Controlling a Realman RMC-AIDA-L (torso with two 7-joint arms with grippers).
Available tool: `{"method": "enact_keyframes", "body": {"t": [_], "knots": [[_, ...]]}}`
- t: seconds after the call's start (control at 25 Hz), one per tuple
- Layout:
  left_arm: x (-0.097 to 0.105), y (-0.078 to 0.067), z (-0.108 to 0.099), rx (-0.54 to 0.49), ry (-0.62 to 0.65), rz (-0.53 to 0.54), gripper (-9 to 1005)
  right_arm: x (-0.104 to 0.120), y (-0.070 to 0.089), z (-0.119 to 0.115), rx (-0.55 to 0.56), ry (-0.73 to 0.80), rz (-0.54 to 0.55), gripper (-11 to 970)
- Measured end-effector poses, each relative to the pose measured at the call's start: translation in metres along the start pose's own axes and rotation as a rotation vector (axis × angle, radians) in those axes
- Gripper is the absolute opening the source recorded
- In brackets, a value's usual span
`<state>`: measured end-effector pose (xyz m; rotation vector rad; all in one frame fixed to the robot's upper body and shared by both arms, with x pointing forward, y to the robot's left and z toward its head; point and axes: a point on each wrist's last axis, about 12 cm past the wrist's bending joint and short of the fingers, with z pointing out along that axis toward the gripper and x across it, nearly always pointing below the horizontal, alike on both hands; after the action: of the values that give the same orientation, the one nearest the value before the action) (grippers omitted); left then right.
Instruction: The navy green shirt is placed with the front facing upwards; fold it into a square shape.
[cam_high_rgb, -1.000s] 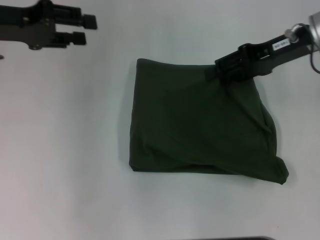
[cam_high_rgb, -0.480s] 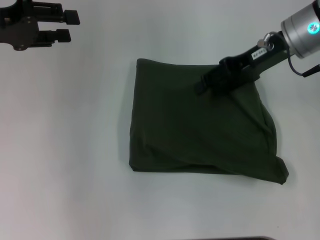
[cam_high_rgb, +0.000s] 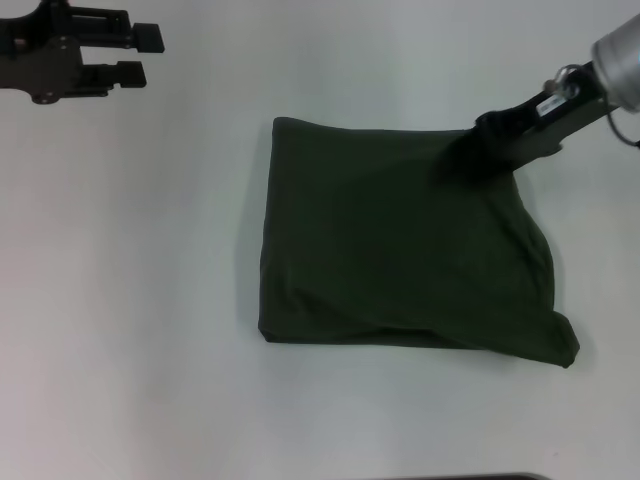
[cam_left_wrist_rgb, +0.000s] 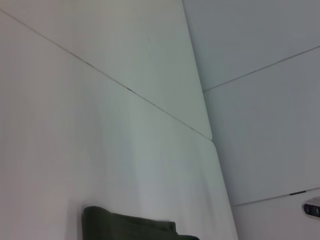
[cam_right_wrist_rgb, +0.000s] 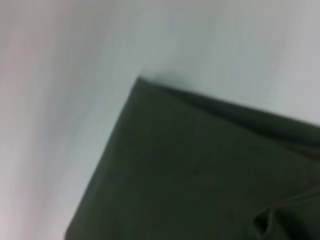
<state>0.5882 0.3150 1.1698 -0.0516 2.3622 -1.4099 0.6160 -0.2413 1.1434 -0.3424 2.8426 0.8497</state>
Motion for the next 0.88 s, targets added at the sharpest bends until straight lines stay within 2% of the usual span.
{"method": "enact_keyframes", "body": {"t": [0.2, 0.68, 0.88], "knots": [[0.001, 0.001, 0.000, 0.003, -0.001, -0.003, 568, 0.003, -0.017, -0.014, 0.012, -0.049, 0.058, 646], [0.001, 0.001, 0.001, 0.004, -0.002, 0.003, 568, 0.008, -0.026, -0.031, -0.001, -0.047, 0.075, 645], [0.002, 0.002, 0.000, 0.002, -0.006, 0.000, 568, 0.011, -0.035, -0.043, 0.027, -0.042, 0.091, 646]]}}
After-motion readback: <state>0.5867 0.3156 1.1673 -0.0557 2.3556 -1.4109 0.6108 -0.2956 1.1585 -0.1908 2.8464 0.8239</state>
